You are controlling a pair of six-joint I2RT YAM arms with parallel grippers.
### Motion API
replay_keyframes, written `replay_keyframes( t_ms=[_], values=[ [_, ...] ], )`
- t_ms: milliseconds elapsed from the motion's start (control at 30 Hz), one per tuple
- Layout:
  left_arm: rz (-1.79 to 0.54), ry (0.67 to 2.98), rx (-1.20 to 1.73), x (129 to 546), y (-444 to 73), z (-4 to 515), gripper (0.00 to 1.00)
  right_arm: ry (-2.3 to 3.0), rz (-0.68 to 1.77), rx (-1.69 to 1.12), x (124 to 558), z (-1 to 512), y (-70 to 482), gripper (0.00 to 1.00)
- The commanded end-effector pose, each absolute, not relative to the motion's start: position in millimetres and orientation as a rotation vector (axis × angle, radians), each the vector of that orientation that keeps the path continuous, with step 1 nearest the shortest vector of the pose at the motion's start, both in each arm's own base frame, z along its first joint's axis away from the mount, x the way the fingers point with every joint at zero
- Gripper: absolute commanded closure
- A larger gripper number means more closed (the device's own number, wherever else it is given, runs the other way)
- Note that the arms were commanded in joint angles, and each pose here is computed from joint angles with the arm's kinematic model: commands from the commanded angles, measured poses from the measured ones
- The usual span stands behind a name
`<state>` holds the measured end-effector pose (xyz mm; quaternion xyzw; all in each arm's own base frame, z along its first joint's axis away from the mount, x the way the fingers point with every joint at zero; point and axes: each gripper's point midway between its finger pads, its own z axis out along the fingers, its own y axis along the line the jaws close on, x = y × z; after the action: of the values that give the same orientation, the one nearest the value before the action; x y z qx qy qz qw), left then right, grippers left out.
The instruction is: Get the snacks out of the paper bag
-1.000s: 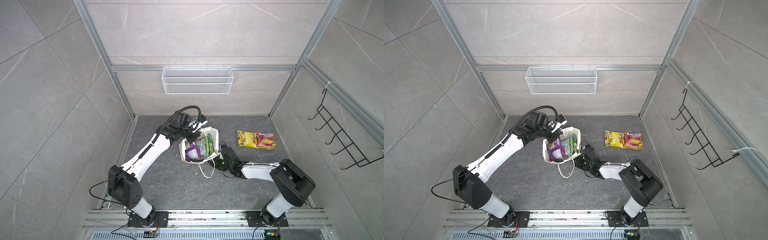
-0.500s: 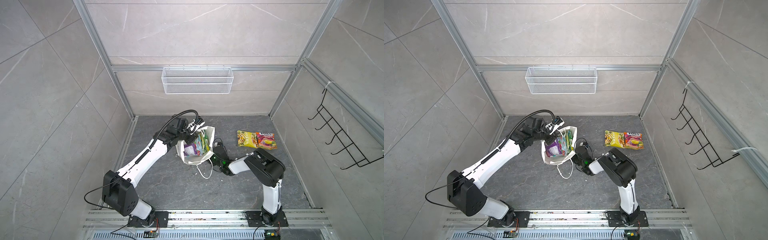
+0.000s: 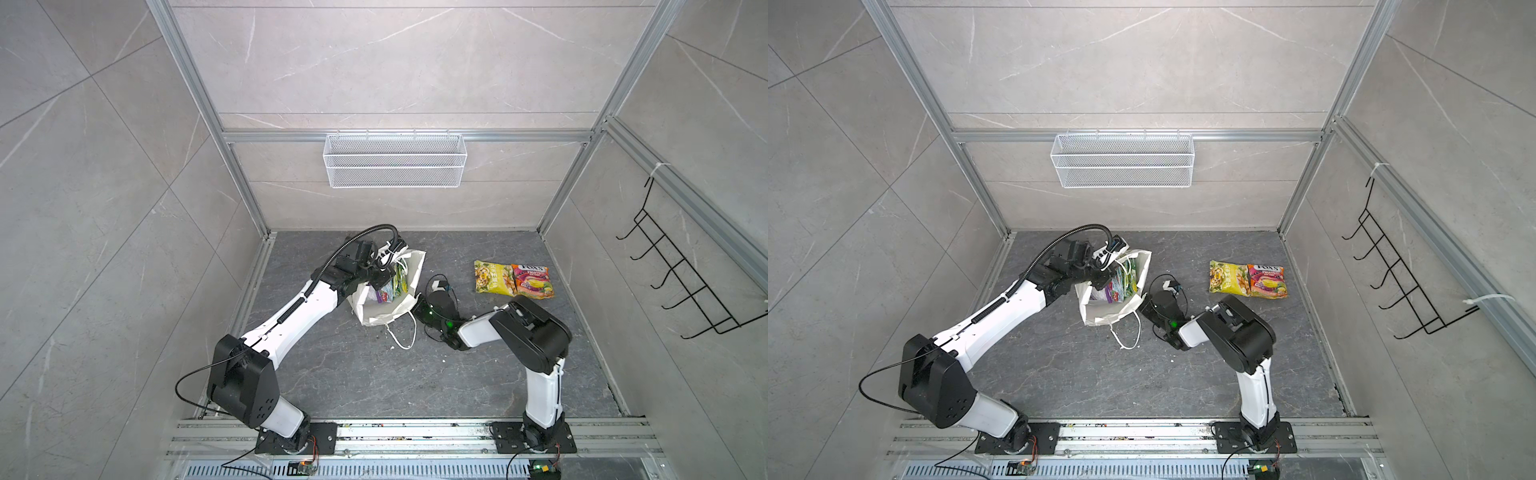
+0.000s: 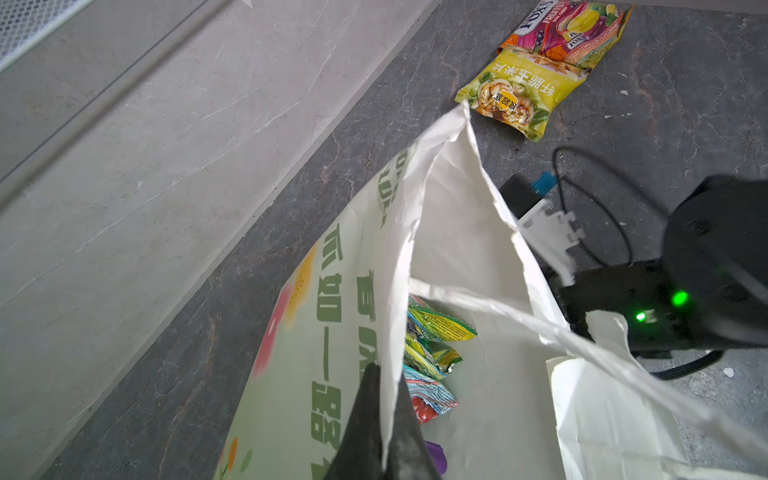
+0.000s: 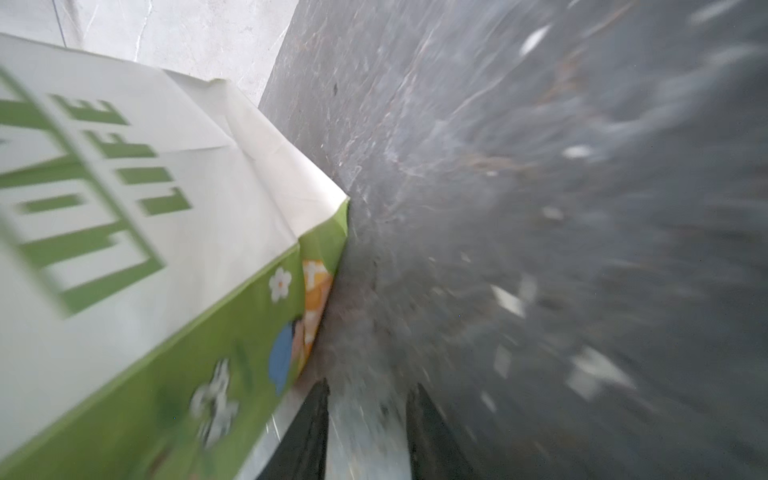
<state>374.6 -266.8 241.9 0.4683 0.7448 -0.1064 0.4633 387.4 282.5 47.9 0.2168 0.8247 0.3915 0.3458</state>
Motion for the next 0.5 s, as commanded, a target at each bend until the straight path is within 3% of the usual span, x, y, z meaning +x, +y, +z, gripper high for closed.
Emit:
replay_keyframes(
  t_ms=[0,167,333,467],
  values=[
    [-0.337,1.757,1.127,361,-273,271,1.0,2.137,0.895,0.488,369,64,254,0.64],
    [-0.386,1.749,1.104,346,-269,277,1.0,2.131,0.765,0.326,336,106,221,0.65],
    [-0.449,1.755,1.086,335,-270,274,1.0,2.026,0.765,-0.052,305,181,246,0.83],
    [-0.469,1.767,1.079,333,-271,269,1.0,1.987,0.872,-0.175,290,205,279,0.89]
  ],
)
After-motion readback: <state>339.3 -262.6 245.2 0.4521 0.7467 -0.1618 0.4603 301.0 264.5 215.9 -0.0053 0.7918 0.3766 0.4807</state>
